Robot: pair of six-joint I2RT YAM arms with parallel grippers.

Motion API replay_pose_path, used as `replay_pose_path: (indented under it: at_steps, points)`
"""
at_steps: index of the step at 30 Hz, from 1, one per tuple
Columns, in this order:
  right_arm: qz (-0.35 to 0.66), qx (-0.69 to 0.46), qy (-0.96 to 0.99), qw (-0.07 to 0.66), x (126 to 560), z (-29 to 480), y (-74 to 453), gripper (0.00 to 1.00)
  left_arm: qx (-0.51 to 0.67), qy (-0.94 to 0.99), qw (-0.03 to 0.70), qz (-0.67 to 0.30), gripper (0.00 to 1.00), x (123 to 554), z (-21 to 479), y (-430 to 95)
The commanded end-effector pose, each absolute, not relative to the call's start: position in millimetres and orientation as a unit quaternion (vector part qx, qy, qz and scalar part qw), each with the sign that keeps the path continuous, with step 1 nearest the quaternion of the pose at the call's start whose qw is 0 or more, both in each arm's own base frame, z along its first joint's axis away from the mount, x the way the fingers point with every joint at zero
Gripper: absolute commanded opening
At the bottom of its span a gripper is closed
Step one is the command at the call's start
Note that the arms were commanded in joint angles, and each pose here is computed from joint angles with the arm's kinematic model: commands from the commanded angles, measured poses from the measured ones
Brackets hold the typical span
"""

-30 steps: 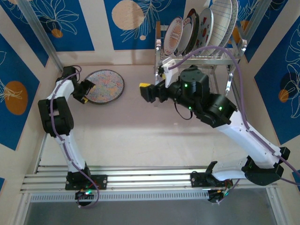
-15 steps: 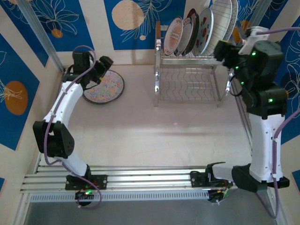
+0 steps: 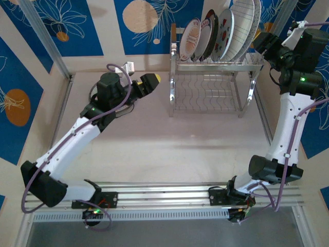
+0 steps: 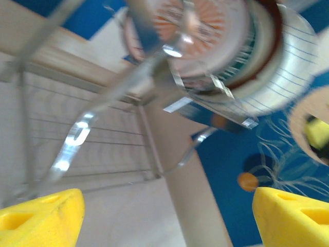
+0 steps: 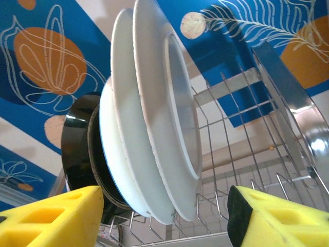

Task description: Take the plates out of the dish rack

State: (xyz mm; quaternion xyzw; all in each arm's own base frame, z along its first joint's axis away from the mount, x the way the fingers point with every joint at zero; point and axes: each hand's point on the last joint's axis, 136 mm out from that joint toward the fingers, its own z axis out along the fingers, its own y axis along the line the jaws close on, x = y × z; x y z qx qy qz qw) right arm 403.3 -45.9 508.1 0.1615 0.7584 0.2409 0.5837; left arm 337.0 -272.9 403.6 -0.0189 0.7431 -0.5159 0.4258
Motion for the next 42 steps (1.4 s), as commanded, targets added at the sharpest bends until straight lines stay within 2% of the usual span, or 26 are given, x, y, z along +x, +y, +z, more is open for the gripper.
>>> replay_pose_path:
  at_steps: [1,5,14,21,42]
  points:
    - [0.289,0.111,0.742,0.594,402,529,-33,0.61,0.018,0.703,0.463,-0.539,0.85,314,433,-277]
    - [0.299,0.076,0.751,0.584,412,522,-27,0.55,0.032,0.698,0.459,-0.549,0.85,295,435,-277]
    - [0.283,0.047,0.762,0.581,432,508,-32,0.53,0.051,0.675,0.460,-0.575,0.86,281,450,-277]
    - [0.285,0.038,0.766,0.576,449,498,-30,0.47,0.046,0.674,0.458,-0.578,0.86,282,450,-278]
    - [0.253,0.037,0.788,0.561,473,476,-31,0.39,0.038,0.676,0.455,-0.579,0.86,283,450,-277]
